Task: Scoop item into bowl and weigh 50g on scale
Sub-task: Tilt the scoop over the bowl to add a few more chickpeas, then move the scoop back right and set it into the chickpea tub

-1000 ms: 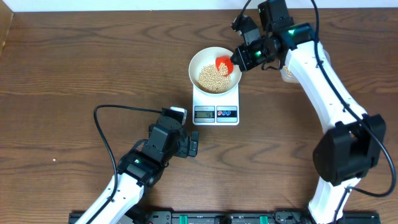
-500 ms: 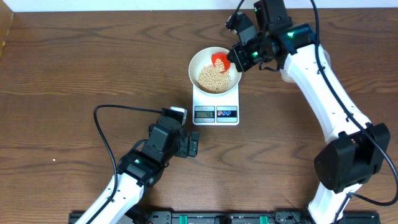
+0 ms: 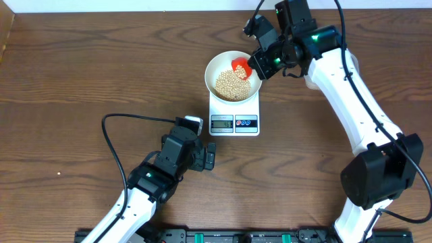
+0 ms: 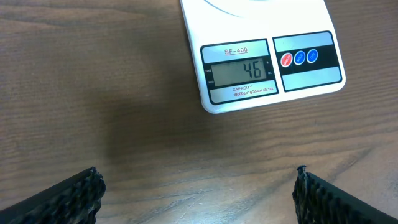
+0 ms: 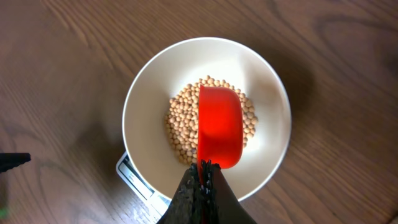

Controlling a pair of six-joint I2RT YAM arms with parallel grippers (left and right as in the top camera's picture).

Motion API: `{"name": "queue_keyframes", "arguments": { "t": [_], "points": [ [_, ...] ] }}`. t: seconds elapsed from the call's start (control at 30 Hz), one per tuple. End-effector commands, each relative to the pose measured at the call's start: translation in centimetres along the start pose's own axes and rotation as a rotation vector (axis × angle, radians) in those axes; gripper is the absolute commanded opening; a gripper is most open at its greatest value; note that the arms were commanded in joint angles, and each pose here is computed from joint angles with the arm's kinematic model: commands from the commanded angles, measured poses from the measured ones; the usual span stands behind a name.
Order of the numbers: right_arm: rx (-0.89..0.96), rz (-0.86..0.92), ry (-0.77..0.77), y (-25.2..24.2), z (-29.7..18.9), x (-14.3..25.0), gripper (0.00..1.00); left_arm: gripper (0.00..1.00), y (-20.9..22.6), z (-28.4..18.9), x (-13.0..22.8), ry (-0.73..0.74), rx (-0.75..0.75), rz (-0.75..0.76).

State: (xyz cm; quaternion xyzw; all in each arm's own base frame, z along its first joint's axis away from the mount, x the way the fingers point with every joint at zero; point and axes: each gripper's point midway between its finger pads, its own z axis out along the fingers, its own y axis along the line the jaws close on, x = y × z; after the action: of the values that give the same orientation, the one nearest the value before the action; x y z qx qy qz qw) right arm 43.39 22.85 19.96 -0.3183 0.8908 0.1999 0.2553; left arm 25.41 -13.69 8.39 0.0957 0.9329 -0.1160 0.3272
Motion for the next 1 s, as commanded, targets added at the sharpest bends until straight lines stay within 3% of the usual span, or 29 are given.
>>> {"name": "queue_keyframes", "arguments": {
  "t": [0.0, 0.4, 0.63, 0.97],
  "points": [
    [0.017, -0.055, -0.03, 0.2, -1.1, -1.0, 0.01, 0.99, 0.2, 0.0, 0.0, -0.002, -0.012, 0.007],
    [-0.255, 0.195, -0.166, -0.7, -4.3, -2.4, 0.01, 0.99, 0.2, 0.0, 0.0, -0.002, -0.012, 0.007],
    [-0.403, 0.238, -0.239, -1.3, -6.9, -2.7, 0.01, 0.99, 0.2, 0.0, 0.0, -0.002, -0.012, 0.007],
    [-0.435, 0.255, -0.266, -2.0, -7.9, -2.7, 0.01, 0.99, 0.2, 0.0, 0.0, -0.002, -0.012, 0.007]
  ]
}}
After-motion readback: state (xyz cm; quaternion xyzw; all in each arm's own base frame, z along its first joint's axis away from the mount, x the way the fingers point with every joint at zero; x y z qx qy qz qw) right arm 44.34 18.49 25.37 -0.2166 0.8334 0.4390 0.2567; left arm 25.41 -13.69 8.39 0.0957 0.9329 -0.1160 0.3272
